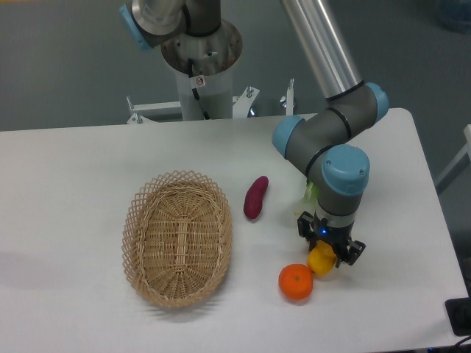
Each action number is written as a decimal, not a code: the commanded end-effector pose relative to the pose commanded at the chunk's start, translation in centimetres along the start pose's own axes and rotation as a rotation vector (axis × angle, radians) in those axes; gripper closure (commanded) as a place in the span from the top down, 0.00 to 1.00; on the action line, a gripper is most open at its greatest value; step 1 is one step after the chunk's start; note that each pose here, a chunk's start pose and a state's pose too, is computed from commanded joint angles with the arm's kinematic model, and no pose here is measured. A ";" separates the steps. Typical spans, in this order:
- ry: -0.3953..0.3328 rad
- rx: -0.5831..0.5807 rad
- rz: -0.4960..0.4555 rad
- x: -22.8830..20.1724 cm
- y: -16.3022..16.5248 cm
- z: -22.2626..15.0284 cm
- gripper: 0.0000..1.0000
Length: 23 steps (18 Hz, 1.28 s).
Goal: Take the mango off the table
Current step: 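Lower the gripper around the mango and close the fingers on it, then lift the grasped mango up off the table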
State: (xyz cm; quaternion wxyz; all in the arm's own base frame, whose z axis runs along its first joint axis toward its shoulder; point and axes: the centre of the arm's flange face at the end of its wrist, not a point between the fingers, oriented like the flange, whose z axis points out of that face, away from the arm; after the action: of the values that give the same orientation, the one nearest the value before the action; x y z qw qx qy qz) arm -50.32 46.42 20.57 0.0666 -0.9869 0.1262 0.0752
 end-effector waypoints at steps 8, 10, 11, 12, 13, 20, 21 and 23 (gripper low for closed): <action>-0.082 0.042 -0.012 -2.0 -0.4 -5.1 0.44; -0.105 0.098 -0.012 -2.3 -1.1 -7.8 0.44; -0.108 0.133 -0.016 -2.2 -1.5 -8.9 0.44; -0.110 0.163 -0.032 -2.0 -1.8 -9.9 0.44; -0.117 0.187 -0.065 -1.8 -2.0 -11.2 0.44; -0.141 0.353 -0.233 2.2 -6.6 -20.2 0.44; -0.146 0.361 -0.252 2.6 -6.8 -21.1 0.44; -0.138 0.362 -0.275 3.3 -6.9 -22.6 0.44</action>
State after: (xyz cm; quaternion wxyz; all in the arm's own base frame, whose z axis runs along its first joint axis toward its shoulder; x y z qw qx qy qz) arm -42.36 48.87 42.96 0.2603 -0.9594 -0.0027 0.1089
